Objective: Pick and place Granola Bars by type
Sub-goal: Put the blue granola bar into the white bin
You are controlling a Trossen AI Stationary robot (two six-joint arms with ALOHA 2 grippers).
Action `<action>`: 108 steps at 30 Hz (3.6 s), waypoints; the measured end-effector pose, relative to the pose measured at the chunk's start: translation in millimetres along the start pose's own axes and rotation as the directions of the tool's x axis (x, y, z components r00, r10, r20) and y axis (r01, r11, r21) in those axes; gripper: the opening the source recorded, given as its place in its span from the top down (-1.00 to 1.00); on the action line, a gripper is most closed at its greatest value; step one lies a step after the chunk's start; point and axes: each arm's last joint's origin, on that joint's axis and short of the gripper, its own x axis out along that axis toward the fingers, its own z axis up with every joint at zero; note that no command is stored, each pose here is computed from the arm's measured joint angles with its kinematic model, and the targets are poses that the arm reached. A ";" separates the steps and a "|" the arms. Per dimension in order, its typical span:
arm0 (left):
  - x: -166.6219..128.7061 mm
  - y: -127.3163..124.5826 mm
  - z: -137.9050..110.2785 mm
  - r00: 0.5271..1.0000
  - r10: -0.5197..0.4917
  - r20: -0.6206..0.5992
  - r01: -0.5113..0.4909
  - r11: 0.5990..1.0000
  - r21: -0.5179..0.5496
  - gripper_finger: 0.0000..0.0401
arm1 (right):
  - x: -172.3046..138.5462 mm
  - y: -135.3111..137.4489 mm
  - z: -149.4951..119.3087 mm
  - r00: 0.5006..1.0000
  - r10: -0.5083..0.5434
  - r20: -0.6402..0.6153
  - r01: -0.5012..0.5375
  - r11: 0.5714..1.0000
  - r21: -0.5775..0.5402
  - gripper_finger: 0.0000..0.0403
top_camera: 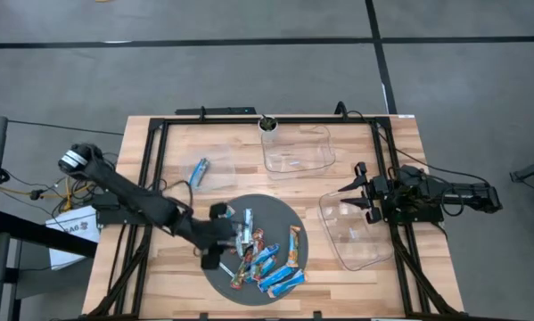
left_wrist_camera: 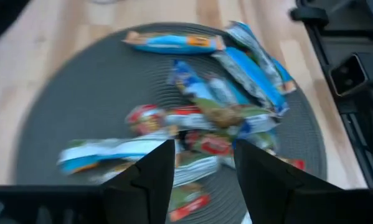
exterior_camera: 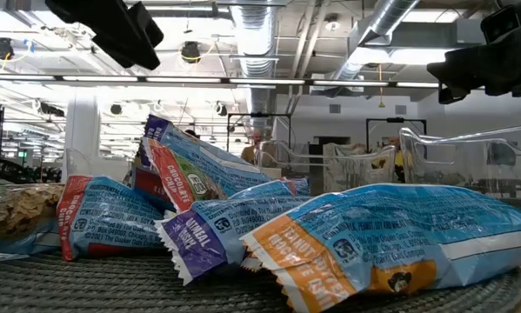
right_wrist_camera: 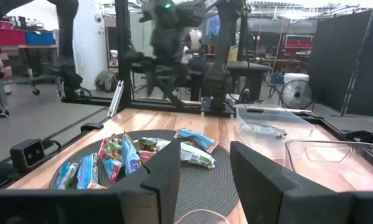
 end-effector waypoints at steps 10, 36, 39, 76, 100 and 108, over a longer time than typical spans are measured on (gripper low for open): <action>36.5 -49.0 40.1 0.996 0.046 -0.073 -0.041 0.996 0.073 0.22 | 0.0 0.0 0.0 1.000 0.000 0.000 0.000 1.000 0.000 0.34; 123.0 -60.9 63.9 0.880 0.240 -0.409 -0.299 0.950 -0.087 0.22 | 0.0 0.0 0.0 1.000 0.000 0.000 0.000 1.000 0.000 0.33; 126.7 -54.9 64.3 0.875 0.235 -0.424 -0.302 0.948 -0.098 0.22 | 0.0 0.0 0.0 1.000 0.000 0.000 0.000 1.000 0.000 0.34; 149.5 -43.8 50.0 0.825 0.190 -0.532 -0.263 0.963 -0.064 0.96 | 0.0 0.0 0.1 1.000 0.000 0.001 0.000 1.000 0.000 0.33; 52.9 -17.7 109.7 0.635 0.566 -0.526 -0.697 0.713 -0.075 1.00 | 0.0 0.0 0.1 1.000 0.000 0.001 0.000 1.000 0.000 0.34; 29.9 28.8 132.6 0.618 0.630 -0.471 -0.760 0.633 -0.151 1.00 | 0.0 0.0 0.0 1.000 0.000 0.000 0.000 1.000 0.000 0.34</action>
